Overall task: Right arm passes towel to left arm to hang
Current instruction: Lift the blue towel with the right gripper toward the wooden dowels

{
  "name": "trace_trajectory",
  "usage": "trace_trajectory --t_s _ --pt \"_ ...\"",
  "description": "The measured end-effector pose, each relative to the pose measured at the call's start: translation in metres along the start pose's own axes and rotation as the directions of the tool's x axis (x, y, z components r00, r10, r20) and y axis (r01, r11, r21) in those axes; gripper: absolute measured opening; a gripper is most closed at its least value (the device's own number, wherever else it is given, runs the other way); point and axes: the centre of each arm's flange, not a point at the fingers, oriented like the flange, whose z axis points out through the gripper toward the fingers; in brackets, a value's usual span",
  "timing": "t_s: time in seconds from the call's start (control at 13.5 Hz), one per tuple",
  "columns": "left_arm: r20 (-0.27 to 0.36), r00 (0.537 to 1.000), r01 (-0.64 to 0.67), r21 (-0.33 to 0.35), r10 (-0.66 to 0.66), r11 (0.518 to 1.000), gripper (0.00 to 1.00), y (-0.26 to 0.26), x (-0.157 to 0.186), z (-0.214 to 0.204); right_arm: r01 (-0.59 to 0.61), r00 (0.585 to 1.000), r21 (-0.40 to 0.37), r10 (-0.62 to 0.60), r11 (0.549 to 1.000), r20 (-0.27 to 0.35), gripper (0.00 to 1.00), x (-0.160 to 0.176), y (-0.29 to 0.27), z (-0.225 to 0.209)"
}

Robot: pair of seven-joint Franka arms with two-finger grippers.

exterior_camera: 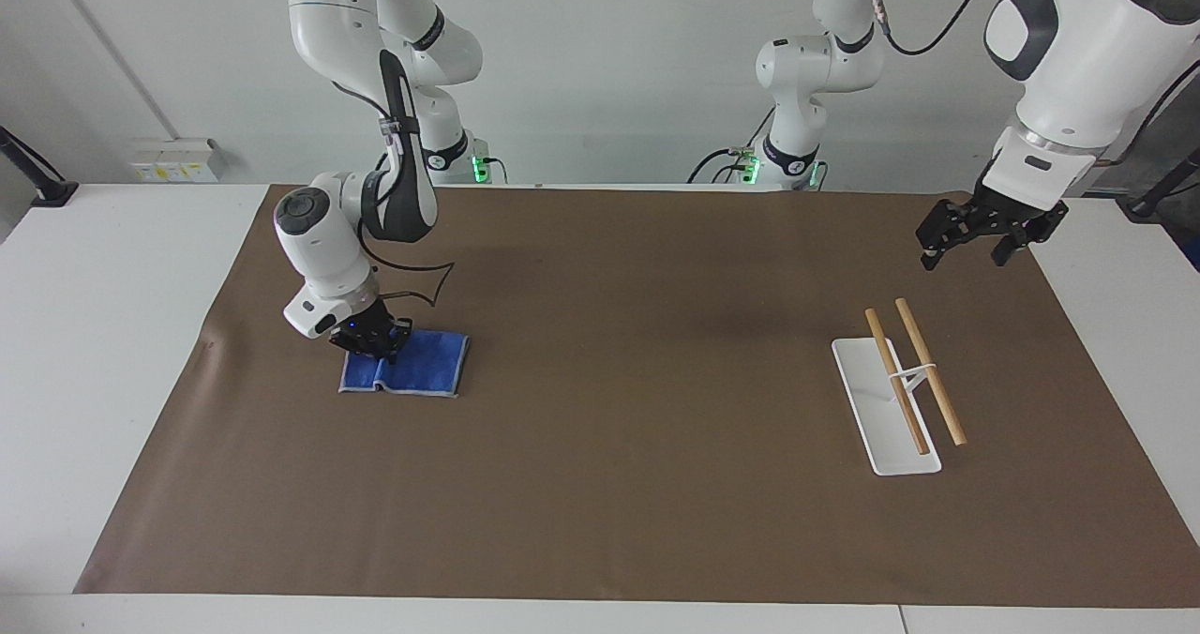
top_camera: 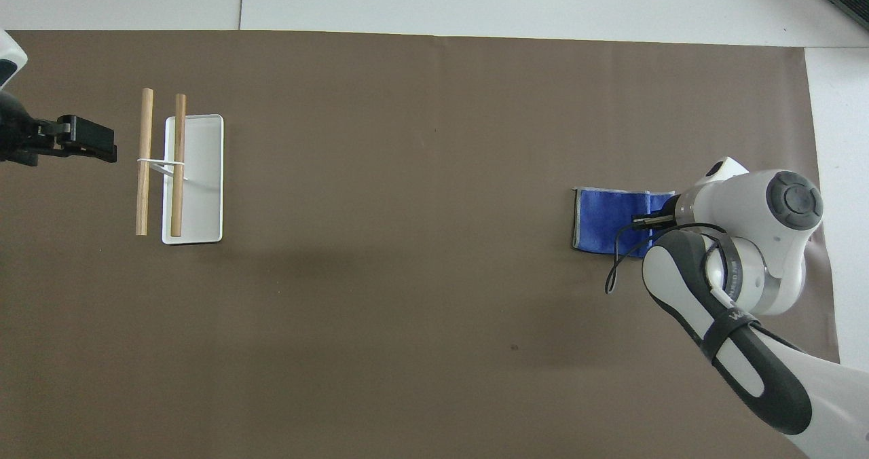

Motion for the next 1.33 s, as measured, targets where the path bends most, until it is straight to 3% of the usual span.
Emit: trace_trajectory --t_s 0.22,0.52,0.81,1.04,1.33 --pt "0.000 1.000 0.000 0.000 0.000 1.000 1.00 0.000 0.000 0.000 -0.028 0.999 0.017 0.028 0.999 0.016 0.04 0.021 -0.014 -0.042" --pt "0.000 1.000 0.000 0.000 0.000 1.000 1.00 0.000 0.000 0.000 -0.064 0.997 0.059 0.066 0.996 -0.030 0.04 0.038 -0.043 -0.104" --pt "0.000 1.000 0.000 0.000 0.000 1.000 1.00 0.000 0.000 0.000 -0.179 0.982 0.163 0.188 0.970 -0.037 0.04 0.049 -0.082 -0.129" --pt "0.000 1.000 0.000 0.000 0.000 1.000 1.00 0.000 0.000 0.000 -0.297 0.950 0.280 0.311 0.913 -0.005 0.04 0.054 -0.109 -0.140" --pt "0.000 1.000 0.000 0.000 0.000 1.000 1.00 0.000 0.000 0.000 -0.473 0.867 0.451 0.492 0.757 0.082 0.04 0.064 -0.161 -0.159"
